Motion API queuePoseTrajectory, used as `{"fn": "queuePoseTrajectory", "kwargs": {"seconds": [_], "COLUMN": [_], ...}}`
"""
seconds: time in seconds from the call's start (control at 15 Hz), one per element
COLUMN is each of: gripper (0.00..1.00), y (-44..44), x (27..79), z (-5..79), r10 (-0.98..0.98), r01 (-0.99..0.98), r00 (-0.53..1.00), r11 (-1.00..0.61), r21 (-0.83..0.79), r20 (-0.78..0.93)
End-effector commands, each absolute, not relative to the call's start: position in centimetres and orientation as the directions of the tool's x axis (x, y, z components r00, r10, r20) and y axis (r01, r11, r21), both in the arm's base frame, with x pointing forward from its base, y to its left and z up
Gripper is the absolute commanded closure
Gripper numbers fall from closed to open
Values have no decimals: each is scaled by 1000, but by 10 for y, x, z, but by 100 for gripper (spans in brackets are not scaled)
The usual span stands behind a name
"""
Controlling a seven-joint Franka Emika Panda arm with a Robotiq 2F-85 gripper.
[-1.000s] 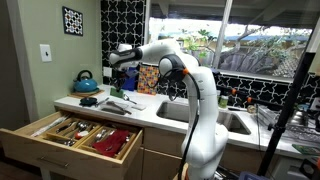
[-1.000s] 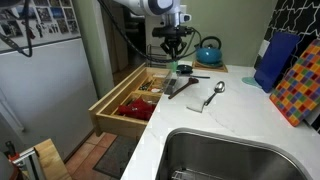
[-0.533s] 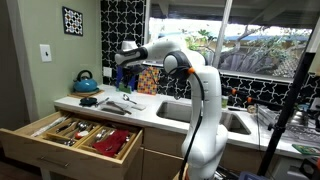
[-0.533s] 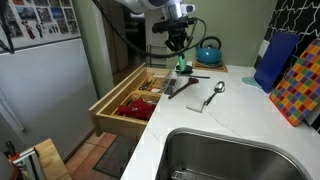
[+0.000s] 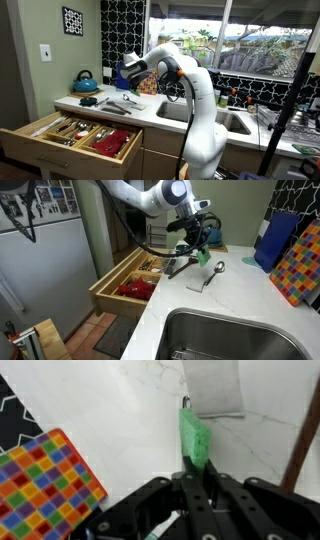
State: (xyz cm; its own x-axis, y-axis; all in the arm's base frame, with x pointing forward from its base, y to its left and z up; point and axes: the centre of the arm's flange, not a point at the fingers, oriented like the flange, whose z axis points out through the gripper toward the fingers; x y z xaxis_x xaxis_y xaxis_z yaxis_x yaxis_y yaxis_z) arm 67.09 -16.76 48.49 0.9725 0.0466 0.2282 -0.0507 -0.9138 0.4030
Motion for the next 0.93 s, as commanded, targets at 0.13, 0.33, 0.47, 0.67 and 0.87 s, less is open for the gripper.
{"fn": "queuePoseTrajectory", "kwargs": {"seconds": [0.13, 0.33, 0.47, 0.67, 0.87], "gripper": [97, 97, 97, 71, 49], "y": [-184, -183, -183, -185, -181], "x": [680, 678, 676, 673, 675], "z": [439, 421, 410, 399, 406], "r10": [-67, -40, -26, -15, -53], "r01": [-112, -68, -37, -6, -59], "r00": [990, 996, 999, 1000, 998], "r11": [-911, -918, -907, -895, -910], "r21": [397, 391, 419, 446, 411], "r20": [125, 79, 32, -17, 26]}}
